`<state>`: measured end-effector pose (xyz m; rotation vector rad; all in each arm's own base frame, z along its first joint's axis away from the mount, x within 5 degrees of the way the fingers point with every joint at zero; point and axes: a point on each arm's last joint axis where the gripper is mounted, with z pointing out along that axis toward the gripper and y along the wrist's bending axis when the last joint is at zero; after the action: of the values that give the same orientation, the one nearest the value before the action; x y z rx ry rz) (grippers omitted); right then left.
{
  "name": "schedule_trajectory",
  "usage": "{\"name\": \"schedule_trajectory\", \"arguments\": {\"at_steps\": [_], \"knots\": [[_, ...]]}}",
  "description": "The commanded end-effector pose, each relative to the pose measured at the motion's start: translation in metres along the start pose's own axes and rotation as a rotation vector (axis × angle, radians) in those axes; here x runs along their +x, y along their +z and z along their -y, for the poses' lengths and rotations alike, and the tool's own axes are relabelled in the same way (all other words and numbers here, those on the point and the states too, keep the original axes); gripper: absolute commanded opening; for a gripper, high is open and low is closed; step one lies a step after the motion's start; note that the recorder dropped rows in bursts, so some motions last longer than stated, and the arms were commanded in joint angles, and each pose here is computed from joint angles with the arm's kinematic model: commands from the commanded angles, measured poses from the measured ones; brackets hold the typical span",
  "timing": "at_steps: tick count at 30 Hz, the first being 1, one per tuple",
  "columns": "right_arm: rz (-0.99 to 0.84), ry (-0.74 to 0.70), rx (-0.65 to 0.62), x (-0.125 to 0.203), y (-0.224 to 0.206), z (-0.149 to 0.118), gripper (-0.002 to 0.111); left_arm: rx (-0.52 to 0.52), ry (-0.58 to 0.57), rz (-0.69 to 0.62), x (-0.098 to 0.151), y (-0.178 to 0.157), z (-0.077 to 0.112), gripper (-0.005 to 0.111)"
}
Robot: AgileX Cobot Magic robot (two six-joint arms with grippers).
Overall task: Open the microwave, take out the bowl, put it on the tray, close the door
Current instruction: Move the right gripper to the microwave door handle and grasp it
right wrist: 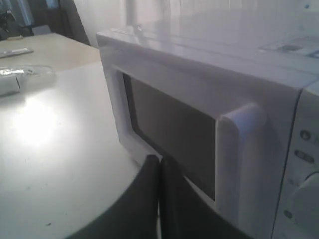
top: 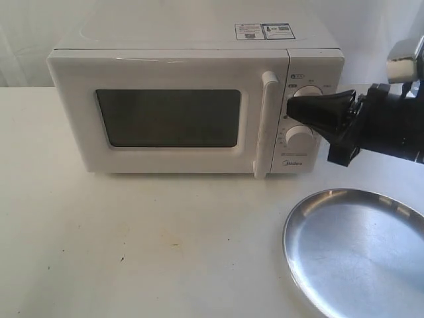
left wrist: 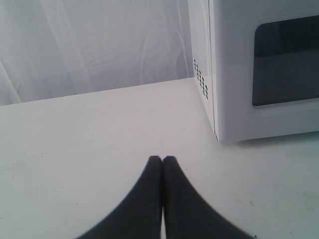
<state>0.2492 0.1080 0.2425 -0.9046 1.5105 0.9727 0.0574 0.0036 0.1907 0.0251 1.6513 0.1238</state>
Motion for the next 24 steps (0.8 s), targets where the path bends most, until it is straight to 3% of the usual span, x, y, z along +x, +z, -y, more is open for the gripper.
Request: {"name": "schedule_trajectory", "arguments": {"at_steps": [1, 6, 13, 24], "knots": [[-0.03, -0.05, -0.01, 0.013, 0.002, 0.009, 0.0, 0.004, -0.007, 0.009, -0.001, 0.0, 0.0, 0.0], [-0.074, -0.053, 0.073, 0.026, 0.006, 0.022, 0.005, 0.004, -0.007, 0.009, -0.001, 0.0, 0.0, 0.0], [-0.041, -0.084, 0.095, 0.034, 0.012, 0.029, 0.055, 0.004, -0.007, 0.009, -0.001, 0.0, 0.0, 0.0], [-0.08, -0.173, 0.14, 0.035, 0.031, 0.028, 0.048, 0.004, -0.007, 0.009, -0.001, 0.0, 0.0, 0.0]]}}
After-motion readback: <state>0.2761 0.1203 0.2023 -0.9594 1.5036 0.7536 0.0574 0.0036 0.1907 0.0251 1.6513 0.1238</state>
